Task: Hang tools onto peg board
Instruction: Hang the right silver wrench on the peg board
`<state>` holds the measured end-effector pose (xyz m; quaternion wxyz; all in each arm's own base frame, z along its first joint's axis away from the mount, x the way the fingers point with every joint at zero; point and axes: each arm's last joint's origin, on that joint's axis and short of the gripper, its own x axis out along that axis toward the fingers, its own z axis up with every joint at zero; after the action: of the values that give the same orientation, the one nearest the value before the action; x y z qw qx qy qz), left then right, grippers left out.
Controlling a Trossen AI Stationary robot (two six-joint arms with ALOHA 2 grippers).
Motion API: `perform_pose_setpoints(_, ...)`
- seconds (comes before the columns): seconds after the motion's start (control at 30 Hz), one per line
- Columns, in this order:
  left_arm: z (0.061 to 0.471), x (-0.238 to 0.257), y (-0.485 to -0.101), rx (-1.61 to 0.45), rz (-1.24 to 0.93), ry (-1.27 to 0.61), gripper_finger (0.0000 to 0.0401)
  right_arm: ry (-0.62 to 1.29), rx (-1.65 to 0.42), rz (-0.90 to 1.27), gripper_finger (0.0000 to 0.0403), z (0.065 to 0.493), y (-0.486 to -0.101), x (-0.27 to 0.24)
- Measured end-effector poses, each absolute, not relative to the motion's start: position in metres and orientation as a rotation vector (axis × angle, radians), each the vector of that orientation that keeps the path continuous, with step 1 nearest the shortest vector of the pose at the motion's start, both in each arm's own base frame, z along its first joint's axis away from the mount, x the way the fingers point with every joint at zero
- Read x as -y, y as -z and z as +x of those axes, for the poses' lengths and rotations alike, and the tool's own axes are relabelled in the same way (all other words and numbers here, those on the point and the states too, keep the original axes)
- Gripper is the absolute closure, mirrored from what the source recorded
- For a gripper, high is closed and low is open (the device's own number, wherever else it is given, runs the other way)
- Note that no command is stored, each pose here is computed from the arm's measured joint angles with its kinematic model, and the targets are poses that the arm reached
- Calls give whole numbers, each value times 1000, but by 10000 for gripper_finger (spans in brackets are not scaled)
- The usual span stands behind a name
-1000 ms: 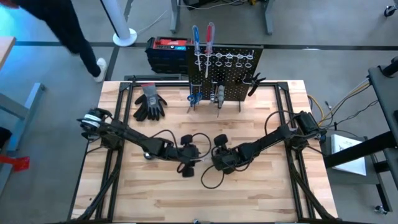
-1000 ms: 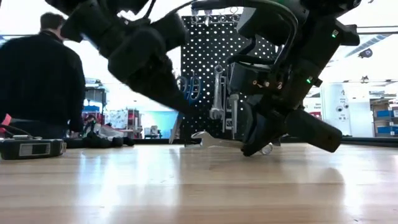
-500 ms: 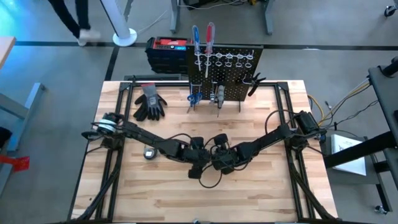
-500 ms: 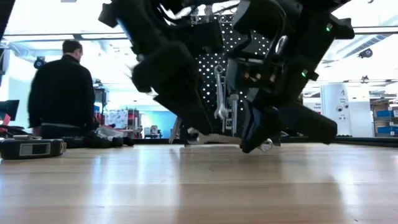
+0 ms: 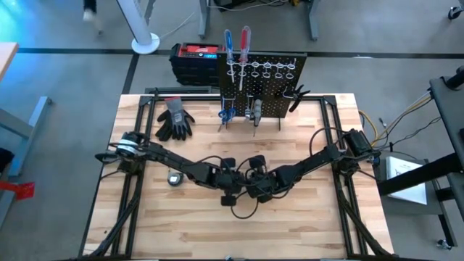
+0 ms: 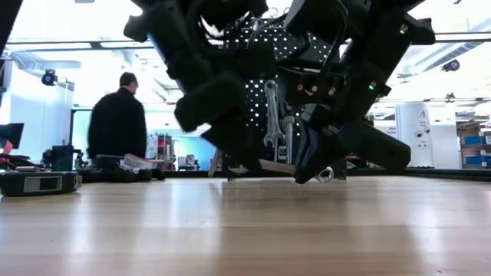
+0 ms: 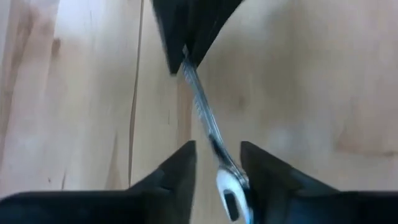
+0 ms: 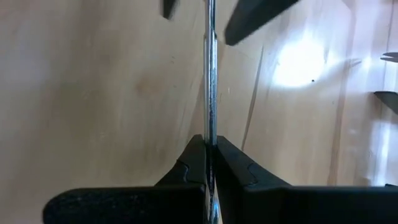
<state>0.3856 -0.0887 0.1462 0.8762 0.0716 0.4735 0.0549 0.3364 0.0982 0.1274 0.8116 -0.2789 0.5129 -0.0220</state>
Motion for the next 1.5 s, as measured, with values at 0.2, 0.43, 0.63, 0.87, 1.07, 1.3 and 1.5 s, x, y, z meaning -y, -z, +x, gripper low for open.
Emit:
perform_pose_setpoints(0.2,379,85,-137,-1010,145,-140,360,55,-1092,-590,403,337,-128,-98)
perform_pose_setpoints(0.43,380,84,-139,-990,152,-145,393,63,-1096,-562,403,336,-128,-98)
perform_pose_setpoints(0.63,378,83,-137,-979,130,-139,396,87,-1087,-510,365,336,-128,-99)
perform_pose_setpoints(0.87,365,79,-120,-856,-14,-171,398,133,-998,-420,262,325,-148,-98)
perform_pose_setpoints(1.07,344,64,-117,-581,-190,-194,398,168,-854,-321,214,290,-183,-89)
perform_pose_setpoints(1.3,325,36,-121,-215,-350,-223,398,220,-562,-150,210,236,-222,-74)
perform_pose_setpoints(1.5,325,13,-132,-48,-423,-284,398,218,-361,0,216,199,-233,-61)
